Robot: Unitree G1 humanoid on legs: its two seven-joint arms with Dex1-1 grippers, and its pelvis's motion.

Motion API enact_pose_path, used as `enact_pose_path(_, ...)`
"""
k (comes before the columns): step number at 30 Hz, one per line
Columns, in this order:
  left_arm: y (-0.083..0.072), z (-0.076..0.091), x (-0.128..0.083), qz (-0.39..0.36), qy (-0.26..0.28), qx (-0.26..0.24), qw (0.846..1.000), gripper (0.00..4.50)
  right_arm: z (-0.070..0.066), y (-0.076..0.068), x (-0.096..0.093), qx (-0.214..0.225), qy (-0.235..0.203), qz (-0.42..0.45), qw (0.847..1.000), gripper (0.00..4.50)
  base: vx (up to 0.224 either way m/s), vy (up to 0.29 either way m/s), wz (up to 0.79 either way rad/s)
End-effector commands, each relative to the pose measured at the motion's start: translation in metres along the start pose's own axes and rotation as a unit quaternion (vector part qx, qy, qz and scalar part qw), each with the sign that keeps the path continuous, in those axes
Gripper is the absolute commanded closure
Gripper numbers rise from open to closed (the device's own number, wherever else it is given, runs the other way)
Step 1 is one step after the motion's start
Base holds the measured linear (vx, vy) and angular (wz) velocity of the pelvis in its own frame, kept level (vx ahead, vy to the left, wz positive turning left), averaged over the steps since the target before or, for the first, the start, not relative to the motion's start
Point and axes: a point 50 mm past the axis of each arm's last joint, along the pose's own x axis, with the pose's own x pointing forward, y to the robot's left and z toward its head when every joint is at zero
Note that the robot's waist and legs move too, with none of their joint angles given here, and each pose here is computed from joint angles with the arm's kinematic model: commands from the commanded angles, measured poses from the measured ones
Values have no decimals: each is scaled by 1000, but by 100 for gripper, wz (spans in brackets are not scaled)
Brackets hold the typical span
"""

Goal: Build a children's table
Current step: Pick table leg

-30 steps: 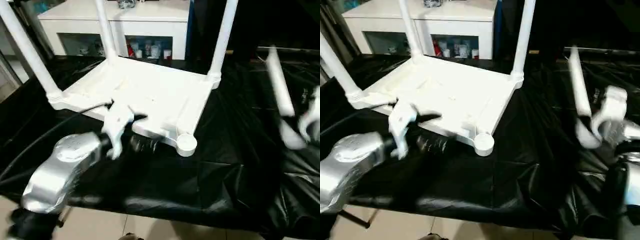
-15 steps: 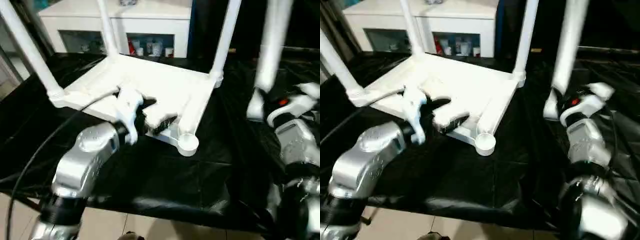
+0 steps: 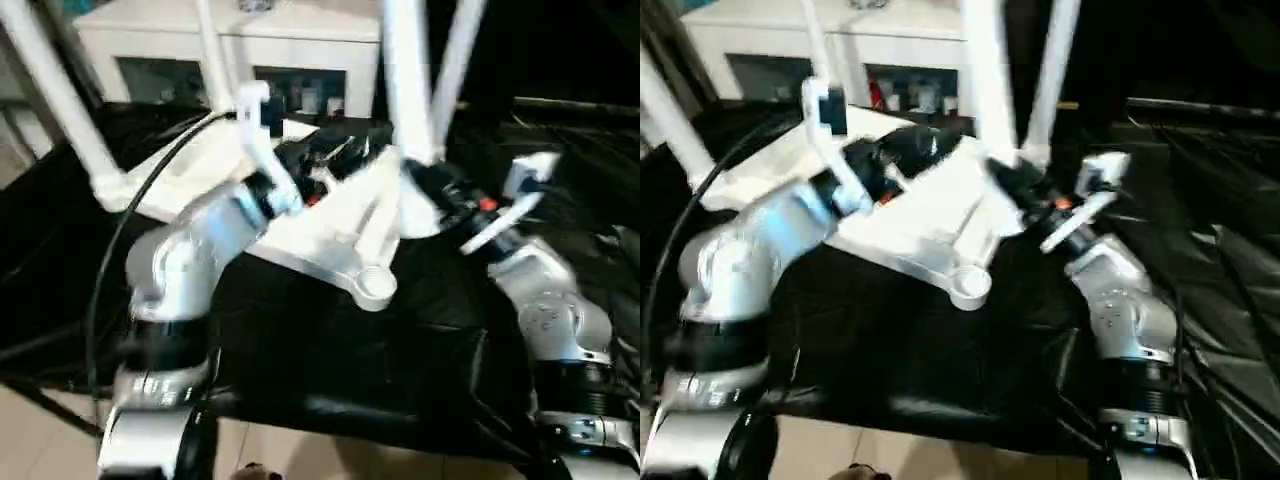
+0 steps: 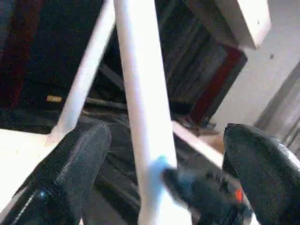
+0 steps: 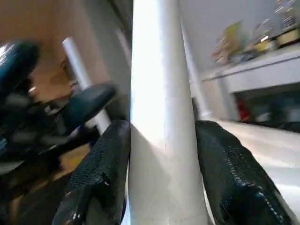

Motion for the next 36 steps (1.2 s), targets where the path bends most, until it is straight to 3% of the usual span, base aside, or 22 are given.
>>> enact_pose_path(1, 1, 3, 6, 3, 1, -26, 1000, 0, -1, 12, 4, -4, 12, 35, 999, 268, 0, 0, 0)
enact_pose_path(7, 10, -7, 16, 33, 13, -92, 995, 0, -10, 25, 13, -10, 43, 67, 997, 268, 0, 0, 0)
enact_pose_path(21, 17, -1, 11, 63, -13, -121, 991, 0, -19, 28, 22, -24, 73, 65, 995, 268, 0, 0, 0)
enact_pose_path(36, 20, -6, 12, 81, -6, -125, 989, 123, -21, 28, 24, -39, 79, 60, 994, 268, 0, 0, 0)
